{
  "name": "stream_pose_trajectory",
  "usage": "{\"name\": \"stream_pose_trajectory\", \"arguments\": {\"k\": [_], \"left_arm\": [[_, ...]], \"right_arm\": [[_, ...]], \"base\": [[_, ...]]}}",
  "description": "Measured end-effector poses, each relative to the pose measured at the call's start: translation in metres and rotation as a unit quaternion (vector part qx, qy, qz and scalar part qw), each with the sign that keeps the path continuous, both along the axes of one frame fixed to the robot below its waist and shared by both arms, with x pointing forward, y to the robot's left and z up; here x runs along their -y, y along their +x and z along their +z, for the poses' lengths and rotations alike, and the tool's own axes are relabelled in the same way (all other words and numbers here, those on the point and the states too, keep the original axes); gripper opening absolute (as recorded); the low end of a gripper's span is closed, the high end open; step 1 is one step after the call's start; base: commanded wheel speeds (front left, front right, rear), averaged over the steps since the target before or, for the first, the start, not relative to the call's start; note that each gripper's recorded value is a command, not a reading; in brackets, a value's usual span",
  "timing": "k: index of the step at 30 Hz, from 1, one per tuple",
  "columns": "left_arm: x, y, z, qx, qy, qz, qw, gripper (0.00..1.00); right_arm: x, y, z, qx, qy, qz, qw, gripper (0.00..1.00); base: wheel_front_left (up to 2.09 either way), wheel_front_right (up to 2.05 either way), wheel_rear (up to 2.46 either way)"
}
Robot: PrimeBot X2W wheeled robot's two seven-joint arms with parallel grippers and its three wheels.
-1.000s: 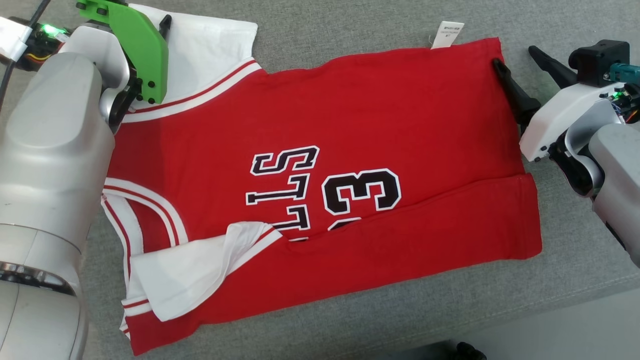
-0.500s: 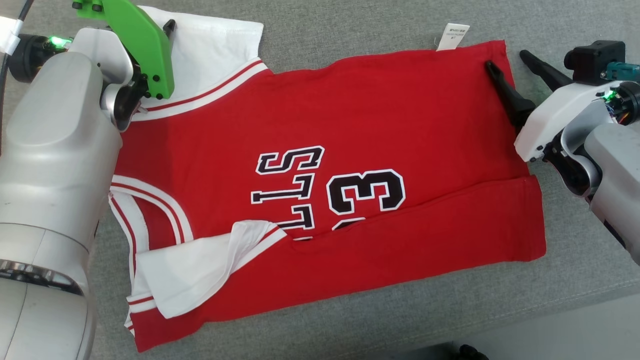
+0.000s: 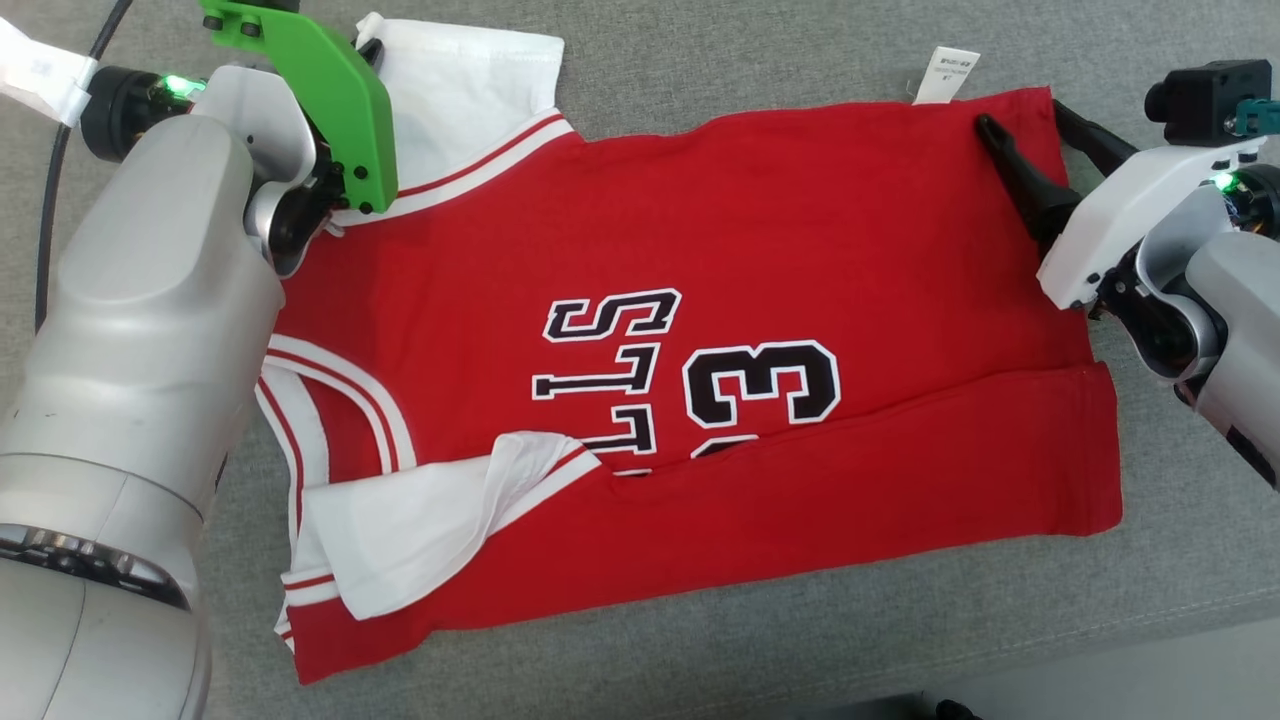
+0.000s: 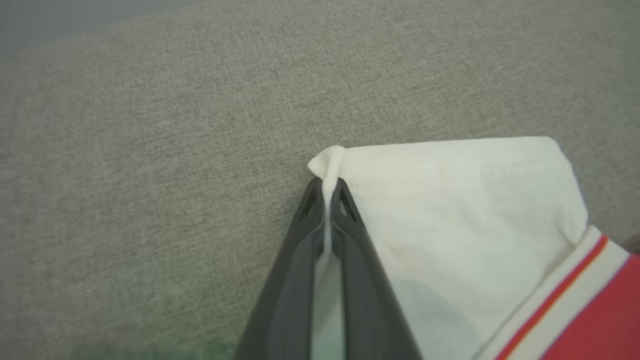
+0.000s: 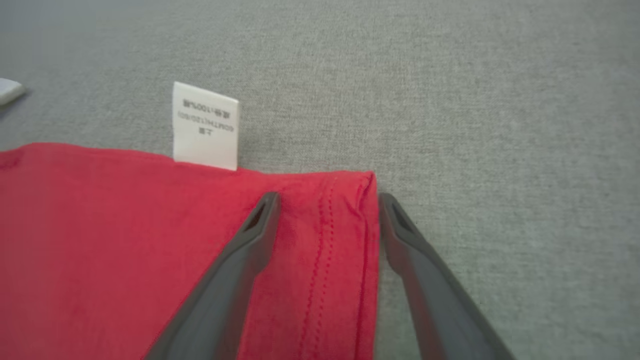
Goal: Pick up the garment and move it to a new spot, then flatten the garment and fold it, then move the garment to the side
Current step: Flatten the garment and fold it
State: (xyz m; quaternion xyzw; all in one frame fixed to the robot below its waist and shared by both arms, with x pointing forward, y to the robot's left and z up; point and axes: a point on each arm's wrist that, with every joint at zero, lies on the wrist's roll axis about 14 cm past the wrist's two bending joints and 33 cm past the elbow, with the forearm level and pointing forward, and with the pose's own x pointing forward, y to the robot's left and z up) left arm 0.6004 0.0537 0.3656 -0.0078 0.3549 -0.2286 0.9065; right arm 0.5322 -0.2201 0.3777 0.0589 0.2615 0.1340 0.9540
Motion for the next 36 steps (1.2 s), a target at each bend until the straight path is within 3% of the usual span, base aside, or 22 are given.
{"name": "stream_pose_trajectory", "arguments": {"k": [3, 4, 5, 17, 24, 36], "left_arm": [[-0.001, 0.000, 0.003, 0.007, -0.007, 0.002, 1.000, 0.00], [-0.001, 0.000, 0.004, 0.009, -0.011, 0.004, 1.000, 0.00], [-0.001, 0.000, 0.005, 0.012, -0.013, 0.003, 1.000, 0.00], [0.011, 0.001, 0.046, 0.103, -0.075, 0.001, 0.992, 0.00], [0.013, -0.015, 0.074, 0.164, -0.120, -0.006, 0.979, 0.00], [-0.005, -0.073, 0.088, 0.199, -0.155, 0.021, 0.967, 0.00]], "right_arm": [[-0.003, 0.000, -0.001, -0.010, 0.009, 0.001, 1.000, 1.00], [-0.004, 0.001, -0.001, -0.011, 0.009, 0.003, 1.000, 0.67], [-0.005, 0.001, -0.001, -0.012, 0.008, 0.005, 1.000, 0.00], [0.004, 0.006, 0.019, 0.046, -0.016, -0.002, 0.999, 0.00], [0.007, 0.005, 0.045, 0.095, -0.024, -0.002, 0.995, 0.00], [0.002, -0.022, 0.049, 0.127, -0.037, 0.003, 0.991, 0.00]], "base": [[0.00, 0.00, 0.00], [0.00, 0.00, 0.00], [0.00, 0.00, 0.00], [0.00, 0.00, 0.00], [0.00, 0.00, 0.00], [0.00, 0.00, 0.00]]}}
